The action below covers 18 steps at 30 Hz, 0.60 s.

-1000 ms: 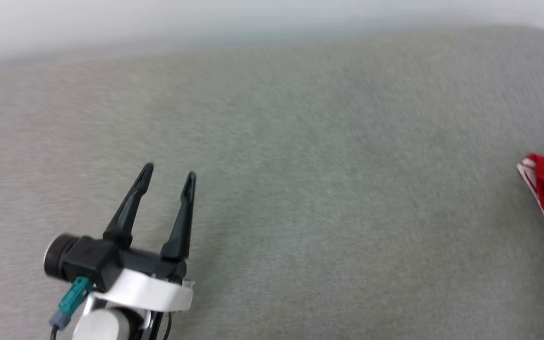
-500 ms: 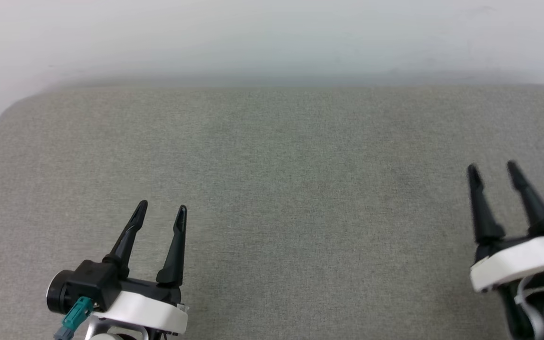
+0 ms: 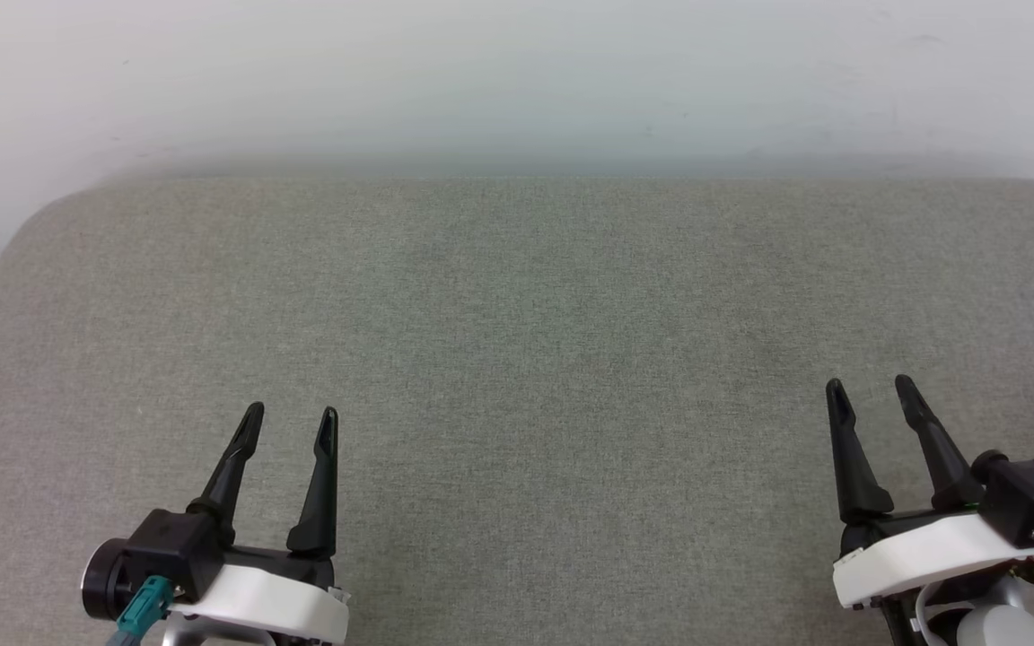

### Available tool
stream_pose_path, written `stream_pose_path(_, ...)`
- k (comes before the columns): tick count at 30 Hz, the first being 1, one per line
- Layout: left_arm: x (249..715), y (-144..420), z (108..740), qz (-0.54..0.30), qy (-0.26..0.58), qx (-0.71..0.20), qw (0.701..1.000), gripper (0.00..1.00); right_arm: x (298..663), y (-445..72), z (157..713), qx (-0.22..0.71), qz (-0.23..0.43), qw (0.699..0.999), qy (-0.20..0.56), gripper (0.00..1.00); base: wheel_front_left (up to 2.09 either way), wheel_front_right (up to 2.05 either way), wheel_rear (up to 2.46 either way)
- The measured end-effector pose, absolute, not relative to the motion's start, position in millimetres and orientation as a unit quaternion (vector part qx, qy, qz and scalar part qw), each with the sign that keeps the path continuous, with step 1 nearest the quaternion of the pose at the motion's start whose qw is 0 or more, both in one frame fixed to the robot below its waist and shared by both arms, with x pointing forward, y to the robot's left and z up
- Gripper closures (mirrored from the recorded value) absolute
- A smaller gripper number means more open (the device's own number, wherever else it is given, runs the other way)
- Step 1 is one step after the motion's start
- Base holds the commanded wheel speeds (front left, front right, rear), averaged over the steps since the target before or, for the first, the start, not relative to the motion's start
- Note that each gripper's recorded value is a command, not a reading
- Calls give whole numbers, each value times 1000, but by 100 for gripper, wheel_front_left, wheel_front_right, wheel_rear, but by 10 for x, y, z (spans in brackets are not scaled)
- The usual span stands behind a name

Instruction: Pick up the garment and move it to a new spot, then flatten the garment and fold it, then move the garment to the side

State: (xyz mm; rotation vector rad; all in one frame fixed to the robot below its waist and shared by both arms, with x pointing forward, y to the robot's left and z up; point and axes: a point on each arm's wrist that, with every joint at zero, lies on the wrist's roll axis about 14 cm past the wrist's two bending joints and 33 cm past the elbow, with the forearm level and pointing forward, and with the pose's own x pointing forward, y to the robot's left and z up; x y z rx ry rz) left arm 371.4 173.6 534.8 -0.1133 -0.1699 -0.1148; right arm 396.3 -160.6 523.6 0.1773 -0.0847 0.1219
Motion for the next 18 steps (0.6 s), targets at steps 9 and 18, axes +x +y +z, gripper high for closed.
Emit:
stream_pose_path(9,3695,1740,5281,-50,-76,-62,994,0,3952,-1608,5232,94,58,993,-45,0,0,0,0)
stream_pose_path(18,3697,1760,5275,-46,-75,-64,994,0,3950,-1592,5239,104,60,992,-48,0,0,0,0)
